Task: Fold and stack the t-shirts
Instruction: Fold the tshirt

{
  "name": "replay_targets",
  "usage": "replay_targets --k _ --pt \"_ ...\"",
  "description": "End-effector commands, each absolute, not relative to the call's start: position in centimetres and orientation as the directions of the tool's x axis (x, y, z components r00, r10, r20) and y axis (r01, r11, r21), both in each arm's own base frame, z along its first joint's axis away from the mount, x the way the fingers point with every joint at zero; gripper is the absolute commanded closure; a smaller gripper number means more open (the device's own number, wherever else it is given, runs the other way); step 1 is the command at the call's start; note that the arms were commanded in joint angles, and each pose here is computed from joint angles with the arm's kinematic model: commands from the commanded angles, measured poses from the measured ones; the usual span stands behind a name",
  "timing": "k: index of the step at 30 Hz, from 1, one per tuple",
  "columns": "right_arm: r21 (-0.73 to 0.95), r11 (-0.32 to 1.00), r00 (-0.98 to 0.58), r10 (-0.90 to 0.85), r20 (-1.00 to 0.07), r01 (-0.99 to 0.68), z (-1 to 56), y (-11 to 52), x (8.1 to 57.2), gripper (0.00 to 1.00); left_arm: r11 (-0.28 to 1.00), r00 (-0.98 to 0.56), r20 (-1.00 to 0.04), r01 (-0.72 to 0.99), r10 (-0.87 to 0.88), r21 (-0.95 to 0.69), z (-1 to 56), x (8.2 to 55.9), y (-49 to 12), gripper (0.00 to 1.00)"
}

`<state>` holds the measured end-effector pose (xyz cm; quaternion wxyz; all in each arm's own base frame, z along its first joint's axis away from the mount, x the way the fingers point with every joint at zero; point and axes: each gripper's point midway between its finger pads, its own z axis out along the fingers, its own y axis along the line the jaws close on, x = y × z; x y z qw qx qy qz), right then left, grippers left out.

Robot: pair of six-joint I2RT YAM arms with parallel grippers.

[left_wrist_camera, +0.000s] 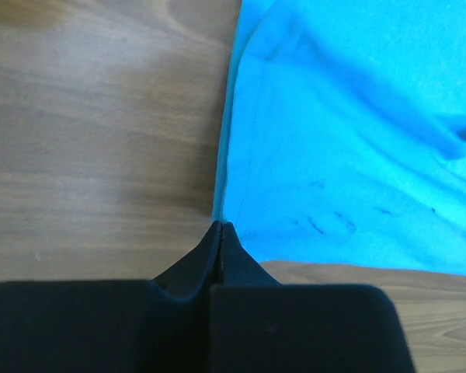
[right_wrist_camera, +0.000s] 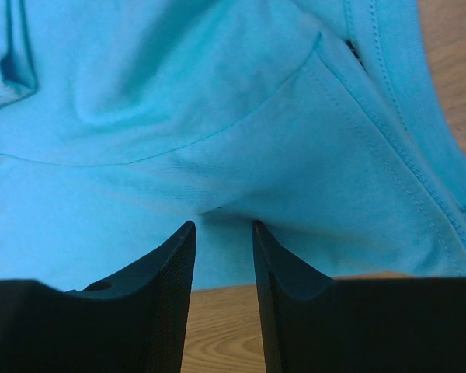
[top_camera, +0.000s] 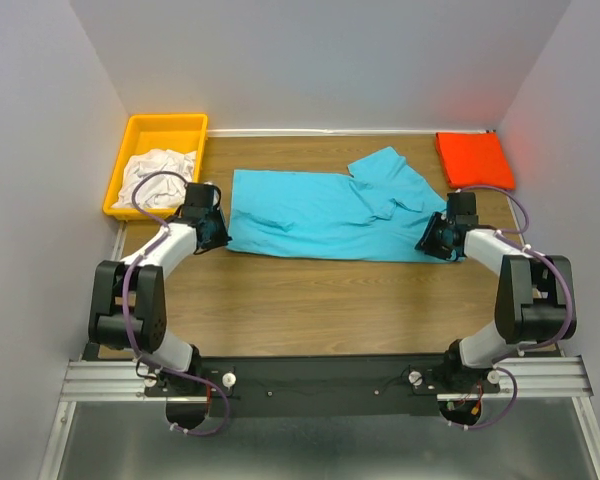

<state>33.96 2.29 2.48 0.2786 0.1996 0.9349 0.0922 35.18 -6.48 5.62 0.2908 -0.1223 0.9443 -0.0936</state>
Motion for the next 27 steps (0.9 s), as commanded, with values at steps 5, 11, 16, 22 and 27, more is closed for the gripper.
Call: replay_targets --k 5,11,16,22,27 --pt "0.195 0.869 -0.737 0.49 -0.465 0.455 0.2 -0.1 32.5 0.58 0.948 -0.813 -0.486 -0.268 -0.319 -0.174 3.6 30.8 -3.9 1.0" --pt "0.2 0.886 -0.752 0.461 -0.472 0.418 0.8 0.1 32.8 0.58 0.942 -0.825 -0.454 -0.286 -0.335 -0.176 2.5 29.5 -3.9 0.96" --pt "0.243 0.904 -0.757 0.427 -0.494 0.351 2.6 1.0 33.7 0.57 0.936 -0.795 -0.494 -0.3 -0.352 -0.185 4.1 29.7 -3.7 0.63" --pt "0.368 0.906 -0.752 0.39 -0.532 0.209 6.4 3.9 36.0 0.57 0.932 -0.74 -0.574 -0.218 -0.351 -0.289 8.6 32.1 -5.4 0.62" --pt "0.431 0.902 -0.763 0.305 -0.57 0.038 8.8 7.9 37.8 0.57 0.935 -0.724 -0.613 -0.128 -0.316 -0.331 10.5 34.2 -7.5 0.72"
